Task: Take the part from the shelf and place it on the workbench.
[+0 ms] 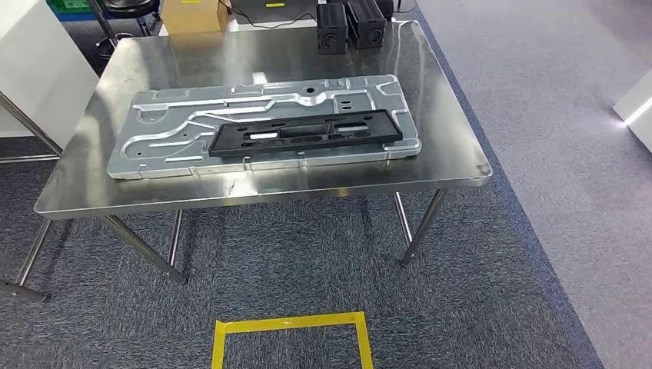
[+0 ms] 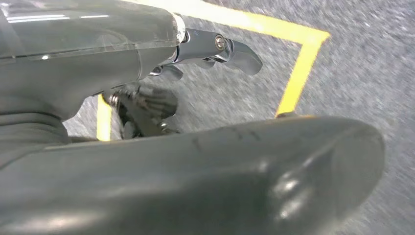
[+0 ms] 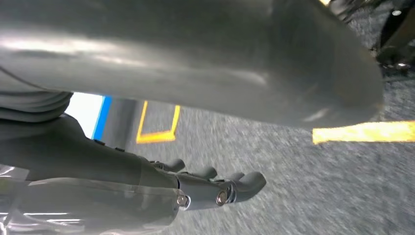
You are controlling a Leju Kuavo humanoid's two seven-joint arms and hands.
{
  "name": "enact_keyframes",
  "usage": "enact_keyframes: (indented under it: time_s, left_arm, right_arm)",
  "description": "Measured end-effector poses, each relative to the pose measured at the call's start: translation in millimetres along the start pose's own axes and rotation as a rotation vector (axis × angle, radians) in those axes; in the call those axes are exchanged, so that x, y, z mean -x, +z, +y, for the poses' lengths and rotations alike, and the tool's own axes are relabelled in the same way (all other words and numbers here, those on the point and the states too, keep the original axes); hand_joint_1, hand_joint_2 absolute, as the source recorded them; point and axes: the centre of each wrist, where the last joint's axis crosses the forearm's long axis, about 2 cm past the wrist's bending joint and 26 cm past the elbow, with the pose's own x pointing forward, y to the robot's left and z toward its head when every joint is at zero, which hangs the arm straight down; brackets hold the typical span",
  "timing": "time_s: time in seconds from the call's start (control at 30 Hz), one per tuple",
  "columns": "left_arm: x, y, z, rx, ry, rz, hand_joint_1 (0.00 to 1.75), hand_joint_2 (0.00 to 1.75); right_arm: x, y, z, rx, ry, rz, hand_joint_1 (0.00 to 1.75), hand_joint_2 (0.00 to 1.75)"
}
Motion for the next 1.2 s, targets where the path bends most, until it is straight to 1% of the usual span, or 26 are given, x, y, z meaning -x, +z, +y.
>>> enact_keyframes:
  time_s: [0.13, 0.3, 0.73, 1.0, 1.2]
  left_arm:
    - [-3.7, -2.9, -2.7, 0.025, -0.026, 0.005, 0.0, 0.0]
    - [-3.7, -3.4, -7.4, 0.043, -0.043, 0.011, 0.0, 0.0]
    - [-4.2, -3.8, -8.2, 0.071, -0.071, 0.008, 0.0, 0.0]
    - [-0.7, -1.2, -7.3, 0.076, -0.084, 0.025, 0.0, 0.0]
    - [-4.0, -3.7, -8.8, 0.081, -0.092, 0.018, 0.0, 0.0]
  right_arm:
    - [-5.2, -1.6, 13.0, -0.028, -0.054, -0.007, 0.0, 0.0]
    - [-6.8, -2.5, 20.9, -0.04, -0.05, -0.037, 0.0, 0.0]
    - [-14.2, -2.5, 23.2, -0.04, -0.043, -0.071, 0.0, 0.0]
    - [-7.1, -2.9, 23.8, -0.043, -0.03, -0.06, 0.0, 0.0]
    - [-7.2, -2.9, 24.6, -0.05, -0.022, -0.065, 0.0, 0.0]
